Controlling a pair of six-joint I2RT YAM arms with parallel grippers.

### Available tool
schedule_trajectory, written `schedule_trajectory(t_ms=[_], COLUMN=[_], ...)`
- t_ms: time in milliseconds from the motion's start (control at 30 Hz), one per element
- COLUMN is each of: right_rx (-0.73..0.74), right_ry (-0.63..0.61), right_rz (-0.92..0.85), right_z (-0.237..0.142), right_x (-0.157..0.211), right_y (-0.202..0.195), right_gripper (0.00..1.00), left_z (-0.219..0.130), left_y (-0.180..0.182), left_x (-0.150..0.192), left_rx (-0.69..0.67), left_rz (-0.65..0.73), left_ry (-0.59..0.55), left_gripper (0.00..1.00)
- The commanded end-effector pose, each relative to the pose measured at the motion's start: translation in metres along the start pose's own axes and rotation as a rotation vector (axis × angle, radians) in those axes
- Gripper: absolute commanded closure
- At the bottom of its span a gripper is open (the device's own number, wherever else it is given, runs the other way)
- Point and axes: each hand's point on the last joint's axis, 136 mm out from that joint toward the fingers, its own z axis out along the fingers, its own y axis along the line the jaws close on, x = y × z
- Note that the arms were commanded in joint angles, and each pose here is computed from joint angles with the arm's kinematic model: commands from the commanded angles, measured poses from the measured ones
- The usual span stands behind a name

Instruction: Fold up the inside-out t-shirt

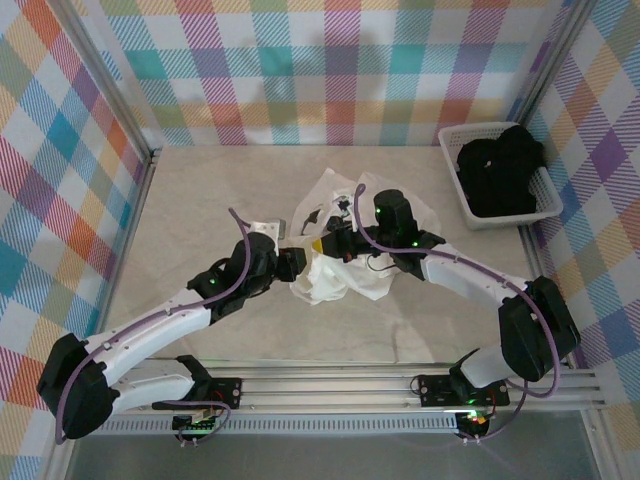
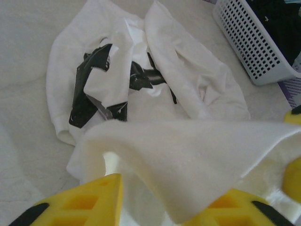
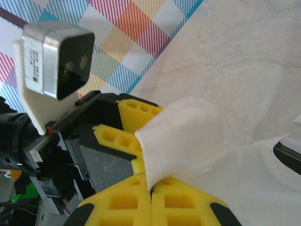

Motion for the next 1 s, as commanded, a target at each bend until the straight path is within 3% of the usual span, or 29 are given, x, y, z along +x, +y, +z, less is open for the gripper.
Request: schedule_trajectory(t_ms=[0,167,333,467,600,700,833,900,967], right_rx=[-0.004,0.071,0.320,0.454,0.502,0.444,0.585,0.614,0.532], right_ry=[-0.009,-0.011,0.004,0.005,-0.017,0.000,0.026,0.038,0.043], right_rz=[-0.042,-0.067,-0.234,-0.379,-0.441,-0.473,-0.498,-0.505,-0.527], right_z=[-0.002,-0.008,-0.036,-0.059,-0.070,-0.067,-0.080,-0.083,-0.074], right_x=[-0.003,-0.004,-0.012,-0.019,-0.025,-0.022,-0.026,-0.025,-0.022], right_y=[0.006,-0.001,-0.016,-0.020,-0.017,-0.007,-0.025,-0.028,-0.015], right_gripper=[1.00,1.00,1.00,1.00,1.00,1.00,1.00,1.00,1.00], left_z=[0.000,0.000,-0.028,-0.061,-0.073,-0.069,-0.070,-0.067,-0.062], left_y=[-0.005,-0.011,-0.040,-0.063,-0.073,-0.069,-0.050,-0.023,0.007], left_x=[-0.023,-0.024,-0.024,-0.016,-0.004,-0.001,-0.013,-0.021,-0.025], left_rx=[-0.016,0.017,0.256,0.520,0.630,0.610,0.513,0.339,0.147], left_rz=[-0.012,0.033,0.120,0.080,0.033,-0.009,-0.088,-0.112,-0.113], left_ry=[-0.064,-0.036,0.029,0.146,0.230,0.274,0.270,0.233,0.203], left_gripper=[0.74,0.99,1.00,1.00,1.00,1.00,1.00,1.00,1.00])
